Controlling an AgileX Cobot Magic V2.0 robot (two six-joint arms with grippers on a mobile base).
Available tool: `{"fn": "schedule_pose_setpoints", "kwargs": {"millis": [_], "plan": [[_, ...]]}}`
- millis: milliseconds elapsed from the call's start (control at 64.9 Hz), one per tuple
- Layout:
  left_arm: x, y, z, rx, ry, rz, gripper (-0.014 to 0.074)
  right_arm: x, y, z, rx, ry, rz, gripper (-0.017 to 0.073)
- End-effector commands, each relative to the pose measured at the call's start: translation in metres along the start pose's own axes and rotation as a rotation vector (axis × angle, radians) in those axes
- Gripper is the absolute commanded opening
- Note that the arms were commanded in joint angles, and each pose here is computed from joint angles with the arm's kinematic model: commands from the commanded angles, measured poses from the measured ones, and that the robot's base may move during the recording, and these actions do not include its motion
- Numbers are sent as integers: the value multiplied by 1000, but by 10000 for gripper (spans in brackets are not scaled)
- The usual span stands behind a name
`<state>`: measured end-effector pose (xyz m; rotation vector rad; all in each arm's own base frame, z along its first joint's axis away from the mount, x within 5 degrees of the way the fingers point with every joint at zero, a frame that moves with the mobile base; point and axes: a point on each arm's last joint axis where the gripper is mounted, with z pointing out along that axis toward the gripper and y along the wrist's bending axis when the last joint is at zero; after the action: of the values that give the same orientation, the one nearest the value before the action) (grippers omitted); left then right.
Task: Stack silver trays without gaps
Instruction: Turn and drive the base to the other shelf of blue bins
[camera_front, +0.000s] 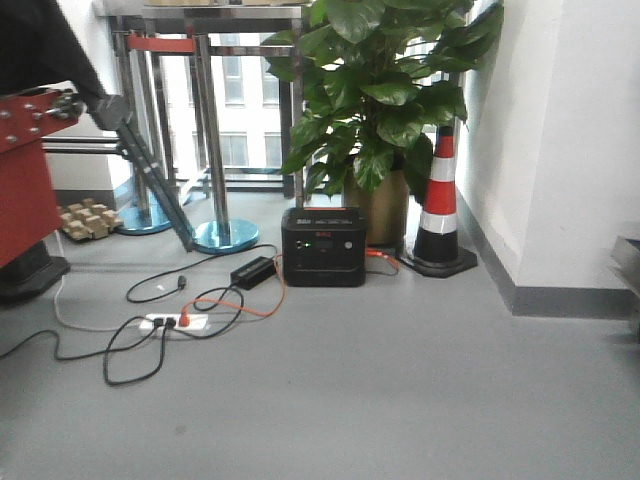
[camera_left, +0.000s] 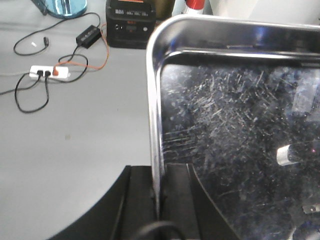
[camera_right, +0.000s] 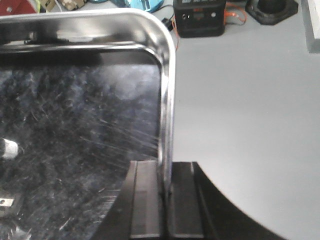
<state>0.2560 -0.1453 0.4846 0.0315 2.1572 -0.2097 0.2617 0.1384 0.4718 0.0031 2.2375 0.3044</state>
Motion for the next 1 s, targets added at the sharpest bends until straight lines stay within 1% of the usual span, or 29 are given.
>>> {"fn": "schedule_pose_setpoints", "kwargs": {"millis": [0, 154, 278, 740, 987], "plan": [[-6, -3, -8, 44, -54, -5, -12, -5, 4, -5, -37, -55, -11, -74], [-6, -3, -8, 41, -56, -4, -12, -5, 4, -5, -37, -55, -11, -74], [-7, -1, -8, 15, -74, 13, -12, -5, 4, -5, -37, -55, -11, -74], [-7, -1, -8, 14, -75, 14, -12, -6, 4, -5, -41, -62, -11, -74], [-8, 1, -8, 0, -85, 23, -12, -7, 5, -6, -49, -74, -11, -74]]}}
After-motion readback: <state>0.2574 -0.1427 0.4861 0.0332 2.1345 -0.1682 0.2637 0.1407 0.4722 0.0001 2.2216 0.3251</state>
